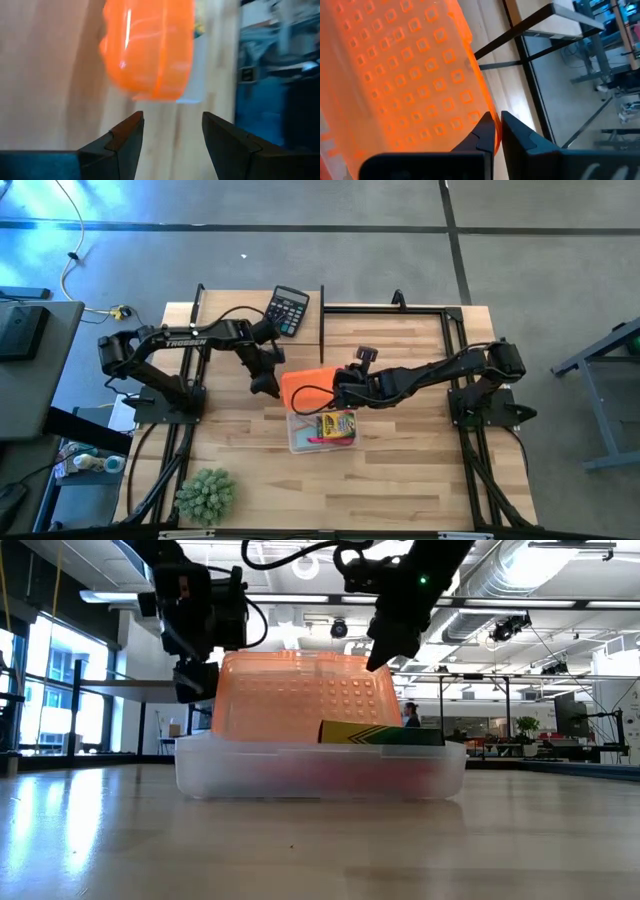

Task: Pack school essentials
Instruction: Close the school supply box

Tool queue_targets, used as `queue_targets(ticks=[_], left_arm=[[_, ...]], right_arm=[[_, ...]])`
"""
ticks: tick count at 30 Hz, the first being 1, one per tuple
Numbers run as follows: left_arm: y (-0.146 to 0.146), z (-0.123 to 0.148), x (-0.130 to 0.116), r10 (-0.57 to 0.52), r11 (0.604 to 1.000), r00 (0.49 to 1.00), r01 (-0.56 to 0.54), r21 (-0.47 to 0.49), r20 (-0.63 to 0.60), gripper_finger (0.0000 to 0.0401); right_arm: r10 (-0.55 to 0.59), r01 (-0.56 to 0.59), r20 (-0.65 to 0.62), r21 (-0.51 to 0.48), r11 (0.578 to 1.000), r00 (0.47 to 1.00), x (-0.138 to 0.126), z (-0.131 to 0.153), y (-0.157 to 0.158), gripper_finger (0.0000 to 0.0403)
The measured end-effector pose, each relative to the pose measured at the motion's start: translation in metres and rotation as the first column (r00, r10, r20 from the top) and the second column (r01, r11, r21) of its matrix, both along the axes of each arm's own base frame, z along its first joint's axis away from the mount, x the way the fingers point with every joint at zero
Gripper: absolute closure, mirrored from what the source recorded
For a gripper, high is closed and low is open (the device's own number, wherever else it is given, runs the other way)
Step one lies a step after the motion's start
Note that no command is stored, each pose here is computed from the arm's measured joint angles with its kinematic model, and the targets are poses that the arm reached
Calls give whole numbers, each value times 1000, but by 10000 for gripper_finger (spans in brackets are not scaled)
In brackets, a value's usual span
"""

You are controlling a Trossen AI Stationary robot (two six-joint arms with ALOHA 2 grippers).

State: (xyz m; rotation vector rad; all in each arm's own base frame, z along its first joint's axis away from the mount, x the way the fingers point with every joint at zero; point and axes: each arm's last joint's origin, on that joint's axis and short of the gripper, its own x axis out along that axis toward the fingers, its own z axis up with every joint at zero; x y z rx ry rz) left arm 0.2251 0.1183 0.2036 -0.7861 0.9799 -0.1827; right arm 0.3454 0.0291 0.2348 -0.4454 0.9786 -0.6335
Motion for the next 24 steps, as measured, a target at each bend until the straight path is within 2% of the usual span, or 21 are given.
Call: queue_targets(ticks=[9,13,24], left_arm=[[21,7,-5,109,979,989,-89,-182,102,211],[30,7,-11,156,971,983,-135,-197,97,211],[37,6,-18,227,957,973,-215,-196,41,211]], right_arm=[[27,-30,-44,-68,997,999,-2,0,4,394],[17,-20,-38,-100,995,999,-2,1,5,394],[-28,28,3,-93,995,1000,-2,1,2,394]])
